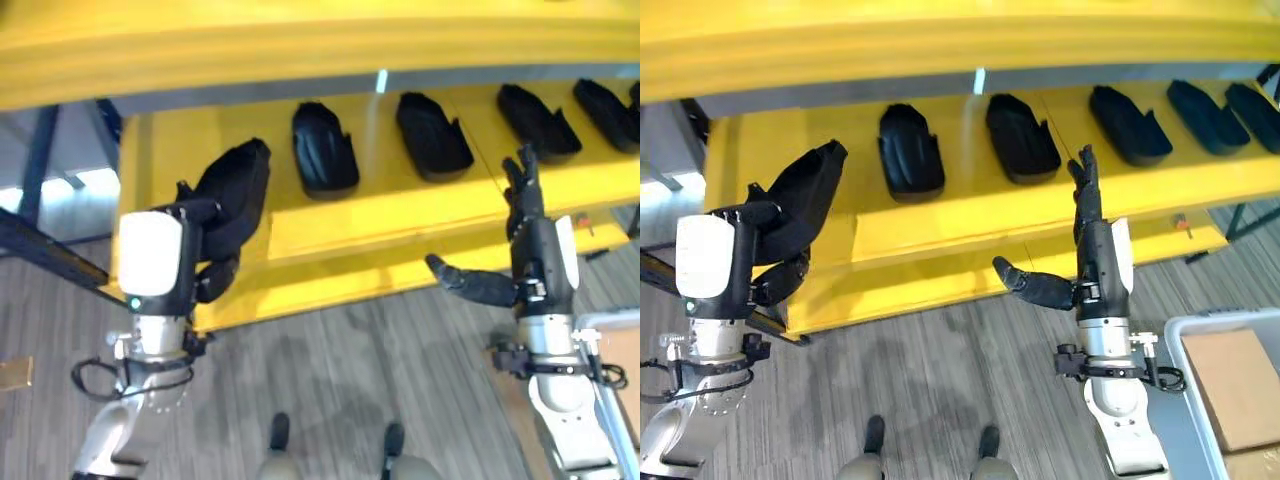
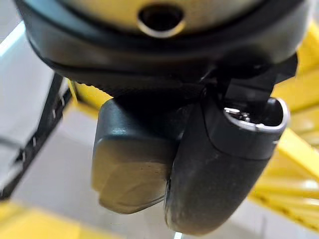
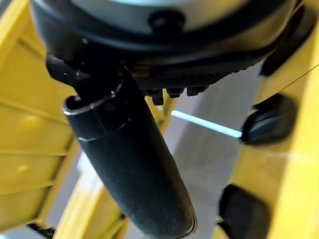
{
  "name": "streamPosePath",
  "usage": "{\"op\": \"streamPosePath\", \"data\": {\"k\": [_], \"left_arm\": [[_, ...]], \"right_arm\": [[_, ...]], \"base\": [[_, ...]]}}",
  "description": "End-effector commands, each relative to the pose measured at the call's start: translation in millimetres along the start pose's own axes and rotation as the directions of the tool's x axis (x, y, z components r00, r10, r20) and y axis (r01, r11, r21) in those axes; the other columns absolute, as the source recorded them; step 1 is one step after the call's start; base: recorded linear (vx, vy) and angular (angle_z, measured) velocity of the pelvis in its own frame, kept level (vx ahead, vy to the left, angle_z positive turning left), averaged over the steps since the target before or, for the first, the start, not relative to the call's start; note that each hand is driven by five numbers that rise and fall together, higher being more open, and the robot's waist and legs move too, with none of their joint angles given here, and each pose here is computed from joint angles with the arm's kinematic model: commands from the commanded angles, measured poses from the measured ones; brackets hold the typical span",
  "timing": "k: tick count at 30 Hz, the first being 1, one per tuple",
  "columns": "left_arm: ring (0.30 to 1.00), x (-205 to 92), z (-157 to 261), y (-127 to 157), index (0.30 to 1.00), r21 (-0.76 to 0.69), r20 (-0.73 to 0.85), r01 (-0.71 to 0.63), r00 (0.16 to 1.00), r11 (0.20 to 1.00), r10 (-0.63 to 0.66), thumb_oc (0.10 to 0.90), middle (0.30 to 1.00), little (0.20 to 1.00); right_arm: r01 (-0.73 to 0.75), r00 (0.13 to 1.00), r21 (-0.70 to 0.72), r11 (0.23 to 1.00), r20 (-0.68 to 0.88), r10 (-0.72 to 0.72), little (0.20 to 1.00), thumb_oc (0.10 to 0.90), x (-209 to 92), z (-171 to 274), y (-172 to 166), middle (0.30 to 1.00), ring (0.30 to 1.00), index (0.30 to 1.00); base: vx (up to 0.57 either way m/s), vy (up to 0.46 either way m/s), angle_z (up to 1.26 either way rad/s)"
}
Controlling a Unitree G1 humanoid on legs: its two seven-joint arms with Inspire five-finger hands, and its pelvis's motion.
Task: Move parts from the plastic box to the shelf.
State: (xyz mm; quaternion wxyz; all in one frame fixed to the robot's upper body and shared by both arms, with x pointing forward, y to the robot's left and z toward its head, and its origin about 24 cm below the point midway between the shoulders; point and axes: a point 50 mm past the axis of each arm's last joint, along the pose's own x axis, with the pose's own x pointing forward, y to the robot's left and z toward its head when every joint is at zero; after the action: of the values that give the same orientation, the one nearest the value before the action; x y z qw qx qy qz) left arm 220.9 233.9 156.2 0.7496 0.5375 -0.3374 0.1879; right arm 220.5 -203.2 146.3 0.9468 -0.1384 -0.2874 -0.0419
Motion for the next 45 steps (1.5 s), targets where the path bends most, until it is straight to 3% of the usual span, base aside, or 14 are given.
{"op": "streamPosePath", "data": {"k": [1,11,18,29,45], "left_arm": [[0.300,11,14,30,0.300,-0.042,0.106,-0.207,0.972,0.978,0.210,0.400,0.300,0.300],[0.300,21,12,45,0.300,0.011,0.119,-0.341,0.934,0.940,0.337,0.400,0.300,0.300],[0.300,21,17,23,0.300,-0.038,0.096,-0.230,0.968,0.972,0.232,0.400,0.300,0.300],[0.300,11,23,13,0.300,-0.095,0.090,-0.131,0.986,0.987,0.140,0.400,0.300,0.300],[0.300,32,38,2,0.300,-0.179,0.127,-0.157,0.975,0.971,0.181,0.400,0.300,0.300]], "right_arm": [[-0.028,0.982,-0.049,0.998,0.187,0.037,1.000,0.900,7,28,-2,1.000,1.000,1.000],[-0.048,0.981,-0.043,0.998,0.185,0.055,1.000,0.900,13,25,17,1.000,1.000,1.000],[-0.142,0.975,-0.011,0.990,0.173,0.142,1.000,0.900,9,24,25,1.000,1.000,1.000],[-0.139,0.982,-0.004,0.990,0.131,0.139,1.000,0.900,-3,22,13,1.000,1.000,1.000],[-0.096,0.983,-0.016,0.995,0.158,0.097,1.000,0.900,0,27,3,1.000,1.000,1.000]], "base": [[0.12,0.422,0.16],[0.04,0.296,-0.03],[0.10,0.074,-0.25],[0.13,-0.132,0.09],[0.01,-0.059,0.26]]}}
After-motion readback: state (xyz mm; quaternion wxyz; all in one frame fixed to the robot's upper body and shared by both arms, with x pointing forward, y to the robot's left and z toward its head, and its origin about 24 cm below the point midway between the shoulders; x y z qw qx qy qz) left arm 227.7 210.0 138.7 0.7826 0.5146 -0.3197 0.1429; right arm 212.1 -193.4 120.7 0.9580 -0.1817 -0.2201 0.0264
